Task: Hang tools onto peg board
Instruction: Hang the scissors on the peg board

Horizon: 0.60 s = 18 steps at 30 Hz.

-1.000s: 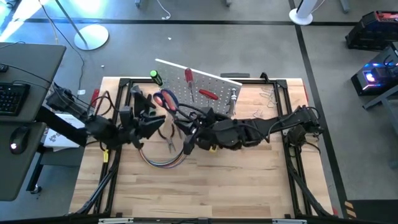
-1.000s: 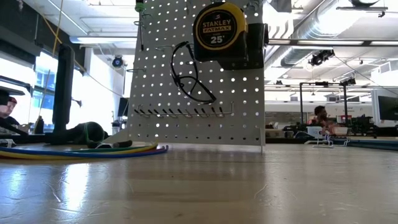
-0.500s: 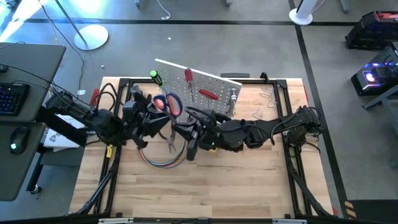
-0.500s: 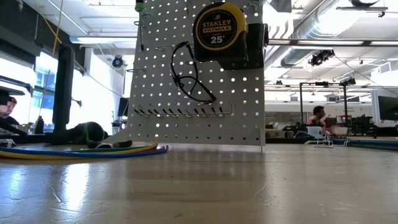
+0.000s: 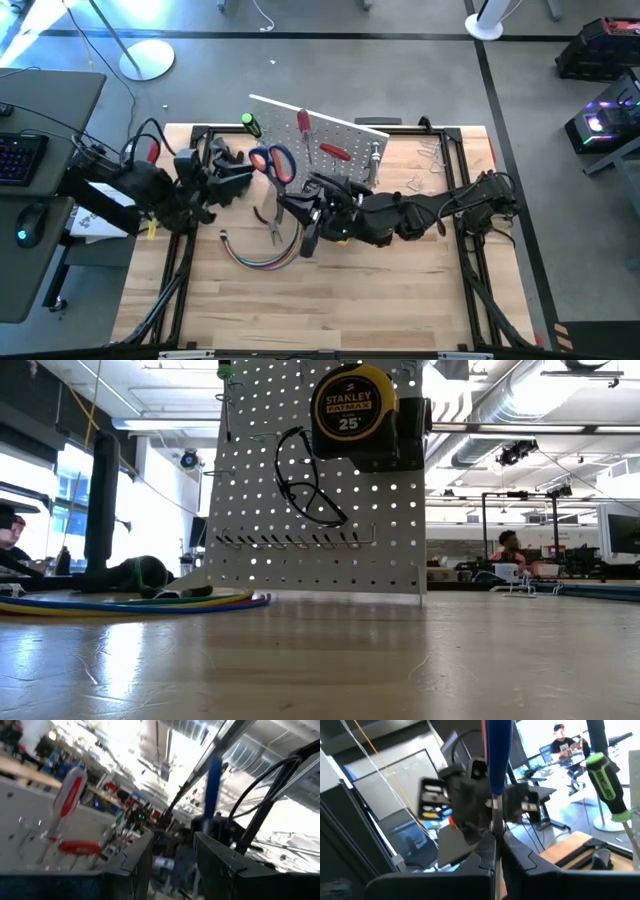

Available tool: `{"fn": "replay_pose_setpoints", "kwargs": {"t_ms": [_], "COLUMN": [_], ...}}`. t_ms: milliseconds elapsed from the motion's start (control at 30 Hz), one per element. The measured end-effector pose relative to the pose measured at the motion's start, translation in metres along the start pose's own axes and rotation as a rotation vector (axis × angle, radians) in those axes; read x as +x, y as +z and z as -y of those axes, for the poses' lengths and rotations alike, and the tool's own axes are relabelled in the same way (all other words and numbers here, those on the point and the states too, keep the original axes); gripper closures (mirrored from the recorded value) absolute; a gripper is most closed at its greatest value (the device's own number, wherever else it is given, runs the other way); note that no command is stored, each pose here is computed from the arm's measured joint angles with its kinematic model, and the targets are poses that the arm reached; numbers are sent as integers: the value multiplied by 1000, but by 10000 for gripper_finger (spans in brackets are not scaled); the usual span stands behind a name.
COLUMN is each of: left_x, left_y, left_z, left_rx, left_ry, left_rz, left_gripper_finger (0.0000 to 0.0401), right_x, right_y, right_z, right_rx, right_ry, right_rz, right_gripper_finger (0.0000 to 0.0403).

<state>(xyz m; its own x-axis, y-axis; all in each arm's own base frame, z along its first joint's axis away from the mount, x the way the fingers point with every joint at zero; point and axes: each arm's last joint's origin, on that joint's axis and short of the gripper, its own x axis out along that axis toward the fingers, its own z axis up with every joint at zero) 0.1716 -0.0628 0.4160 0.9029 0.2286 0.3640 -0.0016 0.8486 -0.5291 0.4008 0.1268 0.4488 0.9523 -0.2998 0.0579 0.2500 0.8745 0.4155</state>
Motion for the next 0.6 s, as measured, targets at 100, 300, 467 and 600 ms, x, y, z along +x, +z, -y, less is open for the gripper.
{"fn": "replay_pose_setpoints", "kwargs": {"t_ms": [100,300,467,600], "left_x": [-1,13,19,21], "left_y": [-2,-24,-26,-26], "left_z": [-1,6,10,8], "left_rx": [-40,-45,-23,-15], "left_ry": [-8,-77,-127,-107], "left_rz": [-33,-56,0,12], "left_gripper_finger": [262,262,262,262], "right_x": [-1,5,6,5], "right_y": [4,6,7,6], "right_z": [-1,6,7,5], "right_rx": [6,21,41,55], "right_ry": [21,41,66,98], "right_rz": [12,2,-5,-19], "right_gripper_finger": [402,402,402,402]}}
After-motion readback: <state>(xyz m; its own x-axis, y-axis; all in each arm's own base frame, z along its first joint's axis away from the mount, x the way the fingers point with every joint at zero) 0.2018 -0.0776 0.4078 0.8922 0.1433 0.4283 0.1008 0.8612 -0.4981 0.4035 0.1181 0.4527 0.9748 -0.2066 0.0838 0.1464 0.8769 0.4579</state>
